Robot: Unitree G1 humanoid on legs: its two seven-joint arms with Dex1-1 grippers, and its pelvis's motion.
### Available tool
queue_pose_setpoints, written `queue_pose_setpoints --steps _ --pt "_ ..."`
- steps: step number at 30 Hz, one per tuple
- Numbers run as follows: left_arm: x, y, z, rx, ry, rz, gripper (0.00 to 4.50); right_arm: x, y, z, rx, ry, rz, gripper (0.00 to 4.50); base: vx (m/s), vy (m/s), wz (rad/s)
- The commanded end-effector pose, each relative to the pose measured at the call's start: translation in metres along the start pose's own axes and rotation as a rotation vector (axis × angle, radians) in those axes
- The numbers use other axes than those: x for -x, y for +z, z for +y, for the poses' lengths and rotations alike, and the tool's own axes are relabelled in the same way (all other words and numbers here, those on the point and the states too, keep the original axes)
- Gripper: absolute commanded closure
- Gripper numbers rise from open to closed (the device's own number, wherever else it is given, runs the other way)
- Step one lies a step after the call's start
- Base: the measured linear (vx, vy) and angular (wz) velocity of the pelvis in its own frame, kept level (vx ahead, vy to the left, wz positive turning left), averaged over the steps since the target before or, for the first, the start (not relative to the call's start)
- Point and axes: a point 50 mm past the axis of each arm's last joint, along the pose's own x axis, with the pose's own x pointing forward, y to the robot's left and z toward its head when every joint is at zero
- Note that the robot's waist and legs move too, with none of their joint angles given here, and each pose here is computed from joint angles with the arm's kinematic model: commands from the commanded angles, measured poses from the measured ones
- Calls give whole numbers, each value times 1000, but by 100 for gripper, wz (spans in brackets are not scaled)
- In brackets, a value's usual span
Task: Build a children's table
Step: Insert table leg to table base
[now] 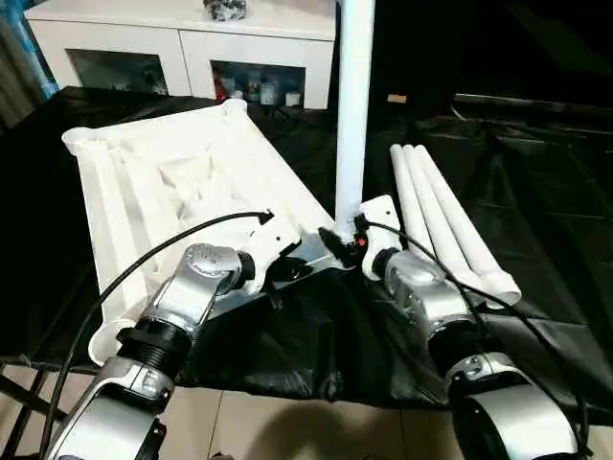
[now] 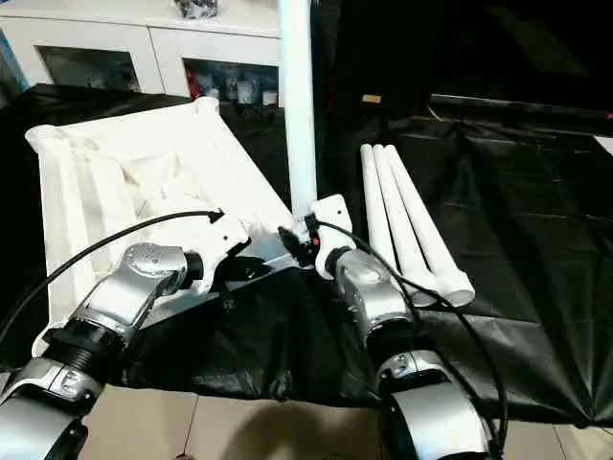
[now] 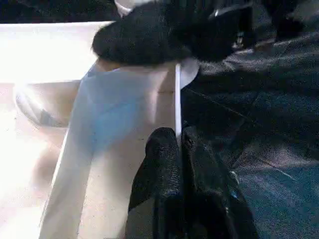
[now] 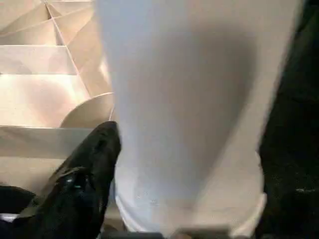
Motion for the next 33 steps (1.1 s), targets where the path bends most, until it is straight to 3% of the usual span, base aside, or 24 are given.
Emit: queue_pose_setpoints --steps 1,4,5,12,17,28,33 --pt "-7 15 -11 -33 -54 -83 450 -7 -10 23 -25 115 36 63 0 0 0" --pt "-4 12 -11 -45 -85 -84 450 -5 -9 21 0 135 26 51 0 0 0" --pt "-2 11 -11 -57 -103 -87 450 -4 -8 20 6 160 22 22 0 0 0" --pt "10 2 -9 -101 -197 -72 450 12 -8 10 47 346 -3 22 0 0 0" --pt "14 -3 -8 -108 -211 -61 450 18 -10 -3 60 307 11 59 0 0 0" --pt "28 -16 -17 -173 -293 -35 450 33 -15 -1 72 346 -21 152 0 0 0" --pt "34 -17 -15 -188 -285 -40 450 43 -13 -13 92 279 -37 152 0 0 0"
